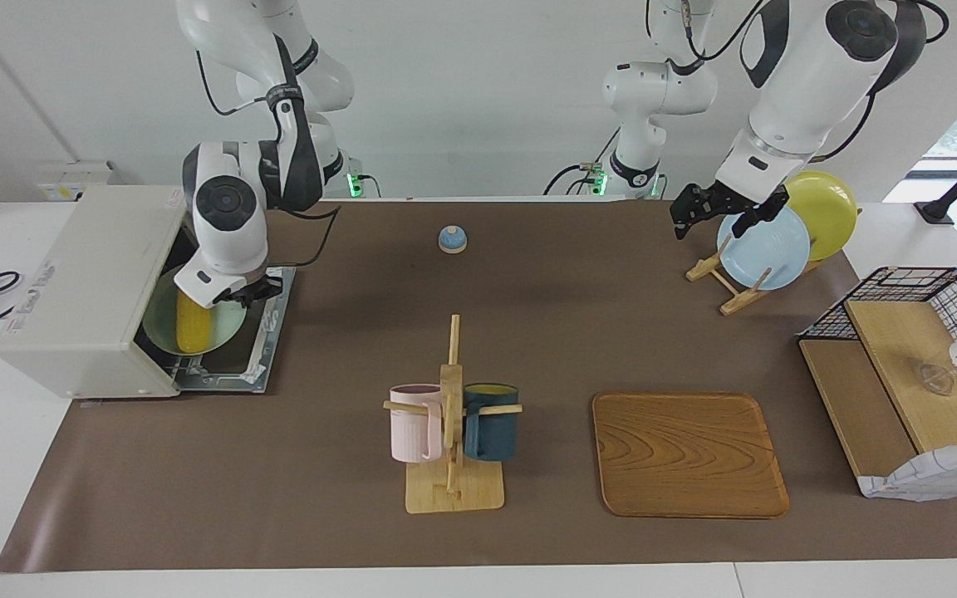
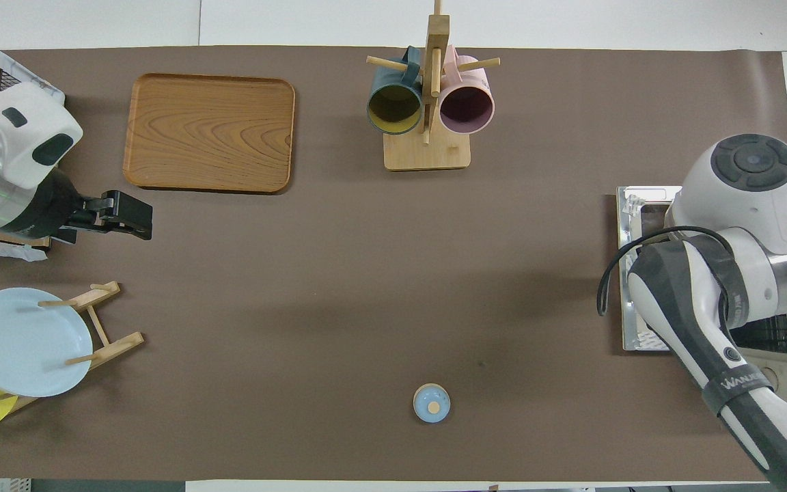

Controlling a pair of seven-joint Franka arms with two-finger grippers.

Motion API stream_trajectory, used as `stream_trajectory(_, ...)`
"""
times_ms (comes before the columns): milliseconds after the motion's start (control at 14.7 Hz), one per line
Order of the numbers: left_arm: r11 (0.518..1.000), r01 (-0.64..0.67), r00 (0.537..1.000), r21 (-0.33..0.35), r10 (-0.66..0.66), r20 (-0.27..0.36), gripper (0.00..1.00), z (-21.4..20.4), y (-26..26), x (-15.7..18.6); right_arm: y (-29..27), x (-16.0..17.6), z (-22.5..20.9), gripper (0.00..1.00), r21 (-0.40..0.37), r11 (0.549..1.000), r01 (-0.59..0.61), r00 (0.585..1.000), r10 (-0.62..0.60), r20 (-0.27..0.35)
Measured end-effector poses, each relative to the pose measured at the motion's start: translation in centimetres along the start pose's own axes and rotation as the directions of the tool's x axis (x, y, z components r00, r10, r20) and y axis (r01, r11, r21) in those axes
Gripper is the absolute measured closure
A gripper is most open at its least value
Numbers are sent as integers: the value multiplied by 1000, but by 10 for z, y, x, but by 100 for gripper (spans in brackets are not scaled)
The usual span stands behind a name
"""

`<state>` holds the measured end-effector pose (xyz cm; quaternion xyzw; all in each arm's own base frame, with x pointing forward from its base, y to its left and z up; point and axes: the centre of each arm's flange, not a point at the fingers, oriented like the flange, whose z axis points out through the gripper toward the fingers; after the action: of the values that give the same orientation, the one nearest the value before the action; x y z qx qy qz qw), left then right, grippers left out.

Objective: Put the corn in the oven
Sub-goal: 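Insert the corn into the oven and open the right gripper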

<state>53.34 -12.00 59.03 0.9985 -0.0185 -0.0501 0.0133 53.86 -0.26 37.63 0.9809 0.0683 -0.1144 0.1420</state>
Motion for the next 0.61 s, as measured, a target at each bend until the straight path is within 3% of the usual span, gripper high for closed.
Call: stream_trajectory(612, 1000, -9, 1000, -3, 9, -2, 0, -1, -21, 3, 15, -11, 9, 97, 8, 999, 35, 999, -35, 34)
